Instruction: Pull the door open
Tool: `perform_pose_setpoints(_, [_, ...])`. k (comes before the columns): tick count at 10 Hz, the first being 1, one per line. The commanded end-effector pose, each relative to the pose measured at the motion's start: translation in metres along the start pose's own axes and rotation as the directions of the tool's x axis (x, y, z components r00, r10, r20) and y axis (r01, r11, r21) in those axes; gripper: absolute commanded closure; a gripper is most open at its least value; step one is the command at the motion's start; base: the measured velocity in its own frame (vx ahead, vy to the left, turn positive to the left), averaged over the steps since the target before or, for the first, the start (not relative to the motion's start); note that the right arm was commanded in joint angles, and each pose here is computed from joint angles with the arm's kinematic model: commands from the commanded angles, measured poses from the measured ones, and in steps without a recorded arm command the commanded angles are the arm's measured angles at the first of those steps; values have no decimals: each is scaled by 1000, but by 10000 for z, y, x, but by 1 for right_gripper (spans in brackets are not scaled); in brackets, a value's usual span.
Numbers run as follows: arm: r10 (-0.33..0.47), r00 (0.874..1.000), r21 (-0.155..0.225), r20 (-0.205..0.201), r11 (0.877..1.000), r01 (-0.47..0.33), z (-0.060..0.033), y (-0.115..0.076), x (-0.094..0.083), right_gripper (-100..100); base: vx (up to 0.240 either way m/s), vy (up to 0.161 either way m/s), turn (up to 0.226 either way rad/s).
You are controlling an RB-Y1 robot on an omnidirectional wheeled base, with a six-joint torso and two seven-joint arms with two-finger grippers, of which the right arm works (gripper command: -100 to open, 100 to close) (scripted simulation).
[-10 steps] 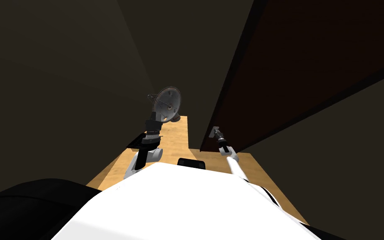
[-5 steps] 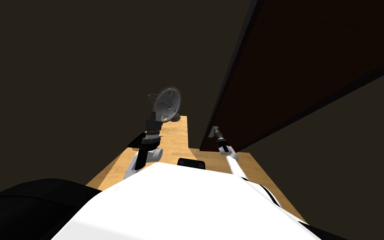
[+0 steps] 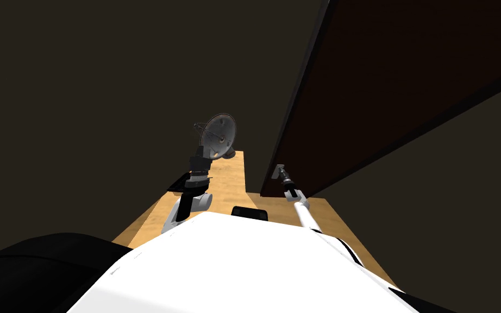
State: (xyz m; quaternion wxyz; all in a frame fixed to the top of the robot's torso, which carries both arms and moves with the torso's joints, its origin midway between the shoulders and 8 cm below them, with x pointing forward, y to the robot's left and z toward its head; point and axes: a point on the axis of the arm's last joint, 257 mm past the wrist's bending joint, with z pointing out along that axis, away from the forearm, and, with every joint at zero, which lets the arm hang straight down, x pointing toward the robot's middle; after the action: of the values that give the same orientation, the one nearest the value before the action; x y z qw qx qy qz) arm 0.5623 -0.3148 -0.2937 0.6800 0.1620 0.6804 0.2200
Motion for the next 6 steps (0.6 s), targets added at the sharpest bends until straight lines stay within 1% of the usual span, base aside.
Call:
perform_pose_setpoints(1, [37, 999, -5, -10, 999, -37, -5, 37, 71, 100, -20, -13, 13])
perform_pose_setpoints(3, [116, 993, -9, -13, 993, -116, 25, 70, 95, 100, -36, -15, 11])
perform_pose_setpoints(4, [131, 991, -8, -13, 991, -131, 25, 70, 95, 100, -32, -15, 14])
perform_pose_setpoints(5, [176, 984, -10, -15, 984, -177, 42, 88, 108, 100, -32, -18, 9])
perform_pose_setpoints(6, [180, 984, -10, -15, 984, -180, 42, 88, 108, 100, -21, -13, 3])
